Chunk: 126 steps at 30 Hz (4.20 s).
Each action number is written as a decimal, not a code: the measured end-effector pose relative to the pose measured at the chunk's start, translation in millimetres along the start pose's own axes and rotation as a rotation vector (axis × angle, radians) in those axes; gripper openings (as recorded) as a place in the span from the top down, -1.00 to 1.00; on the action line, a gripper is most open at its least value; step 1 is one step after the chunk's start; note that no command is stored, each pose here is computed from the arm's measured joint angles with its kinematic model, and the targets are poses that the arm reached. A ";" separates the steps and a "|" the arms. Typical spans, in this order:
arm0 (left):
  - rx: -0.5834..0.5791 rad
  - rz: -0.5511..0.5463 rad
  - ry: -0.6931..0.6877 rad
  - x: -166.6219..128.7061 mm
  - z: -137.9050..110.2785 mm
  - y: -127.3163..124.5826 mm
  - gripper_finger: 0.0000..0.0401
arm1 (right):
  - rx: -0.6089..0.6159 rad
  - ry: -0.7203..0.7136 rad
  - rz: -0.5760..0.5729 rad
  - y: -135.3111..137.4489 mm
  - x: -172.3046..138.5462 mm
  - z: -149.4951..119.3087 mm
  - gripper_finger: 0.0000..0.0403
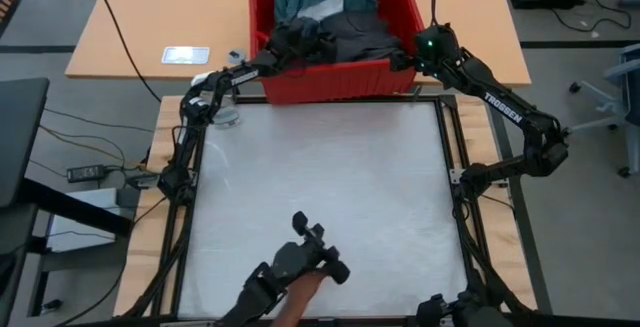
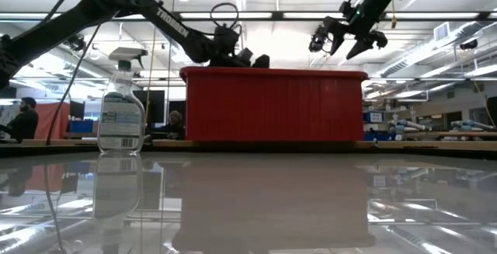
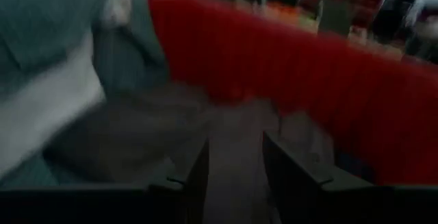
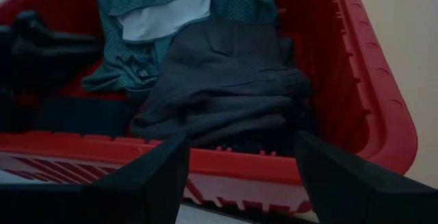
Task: Fold Laundry from Bin
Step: Put the gray short on the table
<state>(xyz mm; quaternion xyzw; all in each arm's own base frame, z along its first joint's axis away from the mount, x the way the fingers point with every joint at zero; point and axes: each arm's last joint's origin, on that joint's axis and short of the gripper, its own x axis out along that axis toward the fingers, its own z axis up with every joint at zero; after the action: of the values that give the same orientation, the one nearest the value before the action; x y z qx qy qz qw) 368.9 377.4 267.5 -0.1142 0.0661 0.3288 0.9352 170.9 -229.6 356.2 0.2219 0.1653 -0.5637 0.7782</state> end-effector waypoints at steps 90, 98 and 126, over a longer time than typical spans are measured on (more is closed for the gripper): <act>0.141 -0.229 -0.126 -147.5 183.9 -95.9 1.00 | -0.094 -0.137 0.302 -14.1 3.8 26.0 0.96; 0.128 -0.242 -0.026 -200.7 193.7 -117.6 1.00 | -0.120 -0.171 0.458 3.4 -1.6 27.1 0.98; 0.454 -0.304 0.911 -300.0 57.2 -277.5 1.00 | 0.056 0.351 0.599 140.5 -92.3 -86.9 0.98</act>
<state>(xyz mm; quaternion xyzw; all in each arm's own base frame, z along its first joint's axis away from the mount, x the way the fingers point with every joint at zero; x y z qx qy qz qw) 313.9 1.9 429.5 -0.0482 0.5177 0.0838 0.8501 275.2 -71.8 351.8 0.3755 0.2088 -0.2680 0.8623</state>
